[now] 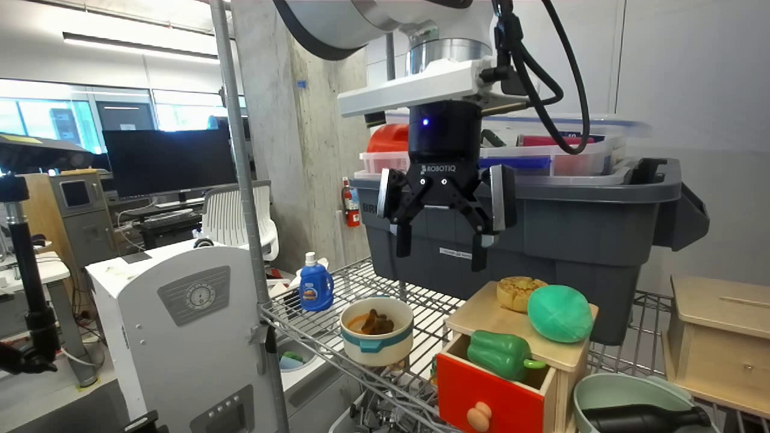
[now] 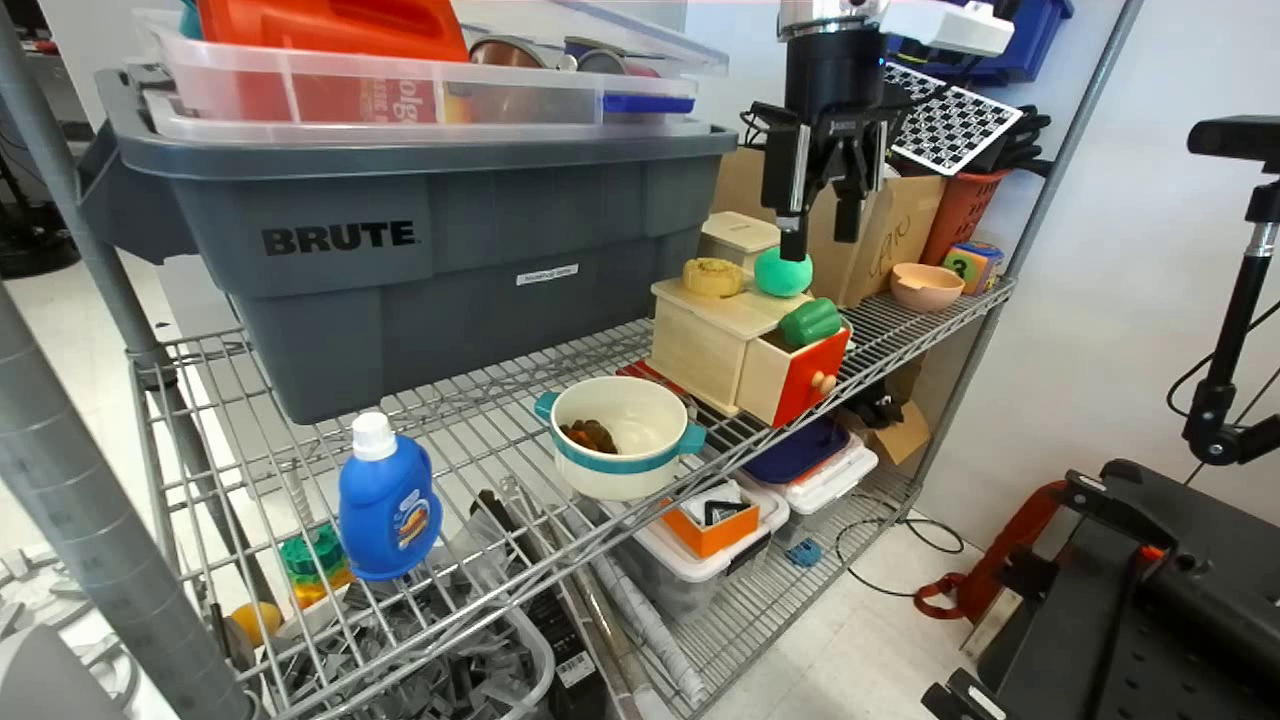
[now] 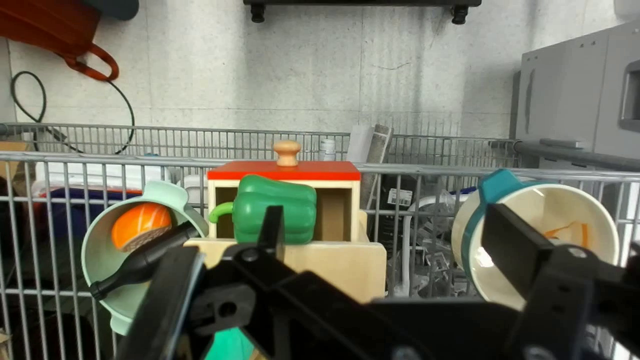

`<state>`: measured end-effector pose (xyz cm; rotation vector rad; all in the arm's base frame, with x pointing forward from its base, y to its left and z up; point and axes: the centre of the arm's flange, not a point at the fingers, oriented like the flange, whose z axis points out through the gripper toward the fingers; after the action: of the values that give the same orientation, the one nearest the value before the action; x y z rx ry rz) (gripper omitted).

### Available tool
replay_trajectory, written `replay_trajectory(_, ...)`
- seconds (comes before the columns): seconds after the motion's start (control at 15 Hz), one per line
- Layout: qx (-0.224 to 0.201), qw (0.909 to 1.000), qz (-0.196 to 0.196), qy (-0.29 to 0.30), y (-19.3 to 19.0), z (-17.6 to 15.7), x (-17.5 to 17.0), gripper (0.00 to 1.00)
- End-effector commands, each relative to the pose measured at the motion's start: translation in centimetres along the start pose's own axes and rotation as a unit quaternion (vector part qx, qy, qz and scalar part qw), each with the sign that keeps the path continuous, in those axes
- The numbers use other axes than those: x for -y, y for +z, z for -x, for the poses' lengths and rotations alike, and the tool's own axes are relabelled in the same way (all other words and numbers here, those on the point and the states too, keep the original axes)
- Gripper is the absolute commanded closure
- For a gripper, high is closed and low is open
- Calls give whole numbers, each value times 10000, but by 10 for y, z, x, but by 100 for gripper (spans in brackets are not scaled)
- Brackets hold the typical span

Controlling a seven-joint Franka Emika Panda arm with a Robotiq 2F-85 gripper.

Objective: Pick up the green pepper plush toy and put it in the boy to the left, pick up the light green object and put it in the bowl to the right

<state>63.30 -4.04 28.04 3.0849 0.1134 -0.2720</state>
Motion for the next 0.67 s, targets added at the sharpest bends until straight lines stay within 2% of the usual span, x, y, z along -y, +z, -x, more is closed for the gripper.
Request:
replay_trajectory(0.0, -22, 10000, 37, 34, -1, 15, -10, 0)
replay_trajectory(0.6, -23, 9999, 47, 132, -5, 10, -17, 0)
